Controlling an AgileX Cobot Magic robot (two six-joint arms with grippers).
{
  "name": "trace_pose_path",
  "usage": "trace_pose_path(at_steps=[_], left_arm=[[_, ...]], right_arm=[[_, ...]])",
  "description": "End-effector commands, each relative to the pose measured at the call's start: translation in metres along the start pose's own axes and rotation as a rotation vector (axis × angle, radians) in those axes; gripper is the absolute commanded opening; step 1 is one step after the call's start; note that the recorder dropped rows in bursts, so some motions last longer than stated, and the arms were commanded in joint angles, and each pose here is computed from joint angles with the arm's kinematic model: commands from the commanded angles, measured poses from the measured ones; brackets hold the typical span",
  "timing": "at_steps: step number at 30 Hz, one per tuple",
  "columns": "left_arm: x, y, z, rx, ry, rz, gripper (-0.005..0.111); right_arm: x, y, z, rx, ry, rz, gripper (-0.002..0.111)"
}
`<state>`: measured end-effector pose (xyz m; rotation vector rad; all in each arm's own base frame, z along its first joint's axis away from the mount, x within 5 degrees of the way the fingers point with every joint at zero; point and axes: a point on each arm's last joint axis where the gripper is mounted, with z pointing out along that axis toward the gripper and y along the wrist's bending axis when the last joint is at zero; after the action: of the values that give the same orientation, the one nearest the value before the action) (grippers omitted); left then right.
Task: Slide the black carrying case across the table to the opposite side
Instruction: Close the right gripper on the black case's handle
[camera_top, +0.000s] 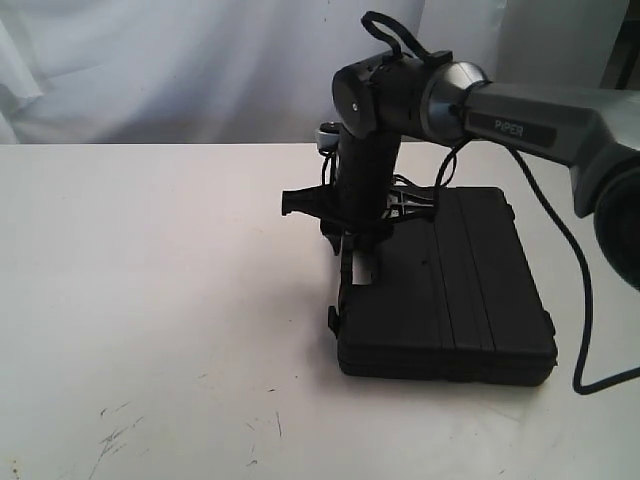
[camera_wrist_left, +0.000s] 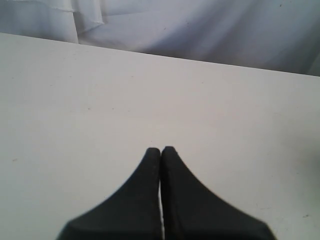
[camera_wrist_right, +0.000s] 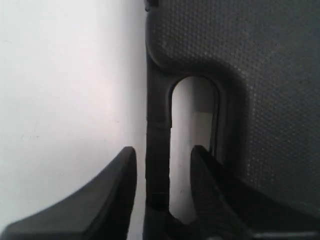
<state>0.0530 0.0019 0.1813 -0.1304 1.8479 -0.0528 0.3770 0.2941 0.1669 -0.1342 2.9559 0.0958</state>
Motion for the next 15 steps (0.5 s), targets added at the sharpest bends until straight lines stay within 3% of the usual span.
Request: trace_pose_path(at_steps=[1,10,12,15], left_arm=[[0.001,0.000,0.000,-0.001,-0.005,0.000,0.000],[0.001,0.000,0.000,-0.001,-0.005,0.000,0.000],[0.001,0.000,0.000,-0.001,-0.005,0.000,0.000],[0.001,0.000,0.000,-0.001,-0.005,0.000,0.000]], right_arm=[[-0.003,0.003,0.003,-0.023,-0.024,0.006,0.037],[0.000,0.003,0.027,0.002,0.017,0.023,0.033],[0.000,0.003,0.027,-0.003,0.013,0.024,0.028],[0.001,0.005,0.027,-0.013,0.027,0.035,0.011]])
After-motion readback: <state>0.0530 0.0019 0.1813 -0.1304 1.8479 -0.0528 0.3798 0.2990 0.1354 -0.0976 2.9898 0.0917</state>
